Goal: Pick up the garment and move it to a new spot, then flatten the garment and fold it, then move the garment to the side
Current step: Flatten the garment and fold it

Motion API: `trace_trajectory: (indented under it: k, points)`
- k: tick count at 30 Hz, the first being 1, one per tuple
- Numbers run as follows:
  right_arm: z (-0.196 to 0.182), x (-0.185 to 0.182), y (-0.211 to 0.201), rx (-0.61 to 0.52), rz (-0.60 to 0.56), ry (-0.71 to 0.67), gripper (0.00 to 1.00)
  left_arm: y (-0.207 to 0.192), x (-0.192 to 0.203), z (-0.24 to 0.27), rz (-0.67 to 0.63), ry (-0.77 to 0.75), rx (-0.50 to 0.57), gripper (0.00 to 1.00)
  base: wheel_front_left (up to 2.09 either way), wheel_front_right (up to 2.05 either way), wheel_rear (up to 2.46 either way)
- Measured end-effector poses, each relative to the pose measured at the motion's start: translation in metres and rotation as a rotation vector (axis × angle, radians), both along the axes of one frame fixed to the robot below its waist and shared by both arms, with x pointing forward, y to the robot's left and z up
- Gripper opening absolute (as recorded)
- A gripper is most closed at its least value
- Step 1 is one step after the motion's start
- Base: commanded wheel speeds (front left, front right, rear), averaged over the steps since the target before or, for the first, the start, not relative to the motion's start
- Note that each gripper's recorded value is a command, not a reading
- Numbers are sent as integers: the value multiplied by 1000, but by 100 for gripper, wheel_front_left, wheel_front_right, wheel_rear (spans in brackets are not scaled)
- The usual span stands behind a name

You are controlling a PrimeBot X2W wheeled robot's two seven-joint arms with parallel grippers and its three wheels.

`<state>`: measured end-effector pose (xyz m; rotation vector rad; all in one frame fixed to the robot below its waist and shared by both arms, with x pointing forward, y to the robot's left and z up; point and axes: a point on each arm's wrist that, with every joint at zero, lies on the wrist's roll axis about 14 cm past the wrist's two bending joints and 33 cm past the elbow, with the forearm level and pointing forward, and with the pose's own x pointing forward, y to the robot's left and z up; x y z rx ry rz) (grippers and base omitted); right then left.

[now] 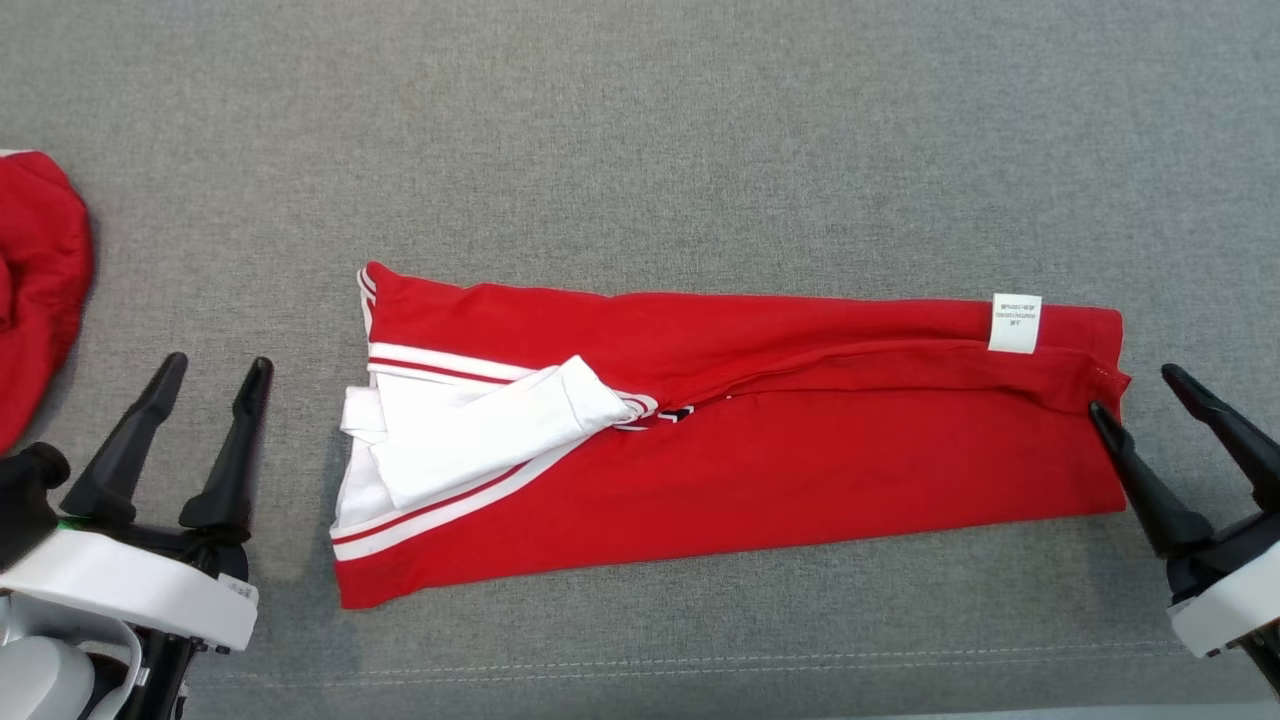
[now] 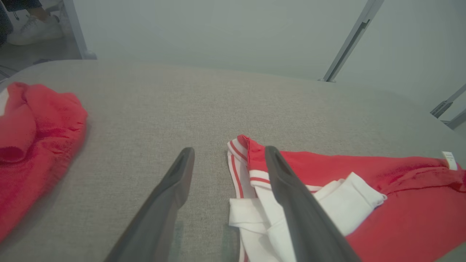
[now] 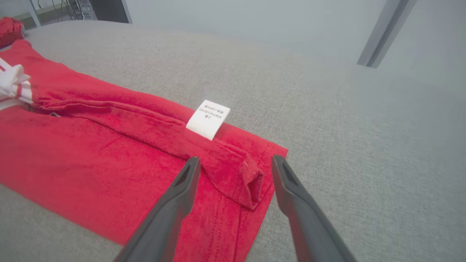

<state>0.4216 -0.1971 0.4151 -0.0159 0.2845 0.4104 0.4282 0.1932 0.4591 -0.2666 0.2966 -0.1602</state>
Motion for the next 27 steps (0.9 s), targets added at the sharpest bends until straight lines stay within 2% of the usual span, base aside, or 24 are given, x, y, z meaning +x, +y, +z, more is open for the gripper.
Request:
trace_trajectory:
  k: [5, 8, 15, 27]
  points:
    - [34, 9, -24, 77, -171, -116, 100, 20, 0, 32, 131, -135, 85, 100, 0, 0, 0]
    - [47, 9, -27, 102, -222, -167, 100, 26, -2, 45, 183, -190, 113, 100, 0, 0, 0]
    - [55, 0, -21, 127, -276, -203, 100, 30, -12, 60, 260, -267, 146, 100, 0, 0, 0]
    - [45, -36, -20, 145, -326, -155, 100, 25, -49, 39, 280, -222, 119, 100, 0, 0, 0]
